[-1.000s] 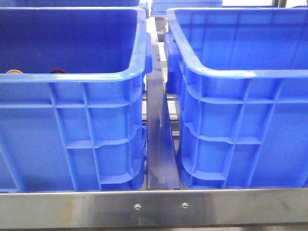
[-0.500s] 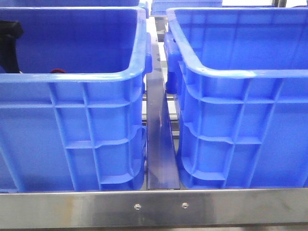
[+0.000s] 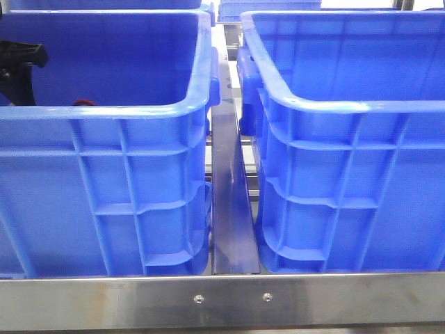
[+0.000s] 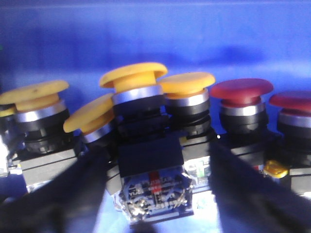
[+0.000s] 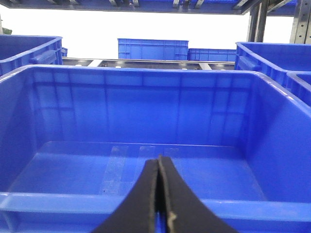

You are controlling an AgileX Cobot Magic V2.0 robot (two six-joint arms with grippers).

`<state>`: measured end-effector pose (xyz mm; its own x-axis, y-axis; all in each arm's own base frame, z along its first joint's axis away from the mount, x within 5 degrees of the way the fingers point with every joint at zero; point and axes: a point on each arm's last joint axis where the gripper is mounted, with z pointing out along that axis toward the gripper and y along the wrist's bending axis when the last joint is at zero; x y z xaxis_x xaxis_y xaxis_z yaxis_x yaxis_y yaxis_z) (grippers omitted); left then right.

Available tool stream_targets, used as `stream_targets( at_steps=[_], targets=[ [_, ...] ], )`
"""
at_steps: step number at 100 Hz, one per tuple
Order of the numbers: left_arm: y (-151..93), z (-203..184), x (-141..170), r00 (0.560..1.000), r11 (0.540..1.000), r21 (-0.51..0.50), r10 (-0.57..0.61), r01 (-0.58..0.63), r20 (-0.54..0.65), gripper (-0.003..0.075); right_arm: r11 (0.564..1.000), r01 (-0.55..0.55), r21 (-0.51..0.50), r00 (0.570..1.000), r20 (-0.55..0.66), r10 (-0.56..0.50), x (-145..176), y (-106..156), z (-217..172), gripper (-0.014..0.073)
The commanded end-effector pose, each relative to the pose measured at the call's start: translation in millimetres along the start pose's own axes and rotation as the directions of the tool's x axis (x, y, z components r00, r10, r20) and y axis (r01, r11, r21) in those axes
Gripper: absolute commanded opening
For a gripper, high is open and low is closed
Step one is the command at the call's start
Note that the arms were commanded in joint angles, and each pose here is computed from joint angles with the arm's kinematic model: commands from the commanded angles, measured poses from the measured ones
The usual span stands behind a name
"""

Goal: Pick red and yellow buttons and place in box
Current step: 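Lower the left gripper into the button bin and grasp a yellow-capped button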

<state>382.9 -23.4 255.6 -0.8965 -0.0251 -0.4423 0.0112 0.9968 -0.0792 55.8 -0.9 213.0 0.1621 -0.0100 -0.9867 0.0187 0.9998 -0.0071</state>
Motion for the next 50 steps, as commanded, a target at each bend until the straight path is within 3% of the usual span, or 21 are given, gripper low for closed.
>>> stream_targets(
  at_steps=[1,30,50],
  targets=[
    [-4.2,-24.8,-12.4,0.994,1.0,0.019,-0.014,0.012,0.11,0.0334,1.0,0.009,0.0,0.995,0.097,-0.009,-7.0,0.1,-2.2,-0.0066],
    [-4.2,-24.8,-12.4,0.994,1.0,0.019,-0.014,0.012,0.11,0.0176,1.0,0.009,0.0,0.995,0.097,-0.009,-7.0,0.1,-2.2,-0.0066],
    [-4.7,-33.8,-13.8,0.99,1.0,0.021,-0.013,0.01,0.142,0.0169,1.0,0.009,0.0,0.995,0.097,-0.009,-7.0,0.1,-2.2,-0.0066]
  ],
)
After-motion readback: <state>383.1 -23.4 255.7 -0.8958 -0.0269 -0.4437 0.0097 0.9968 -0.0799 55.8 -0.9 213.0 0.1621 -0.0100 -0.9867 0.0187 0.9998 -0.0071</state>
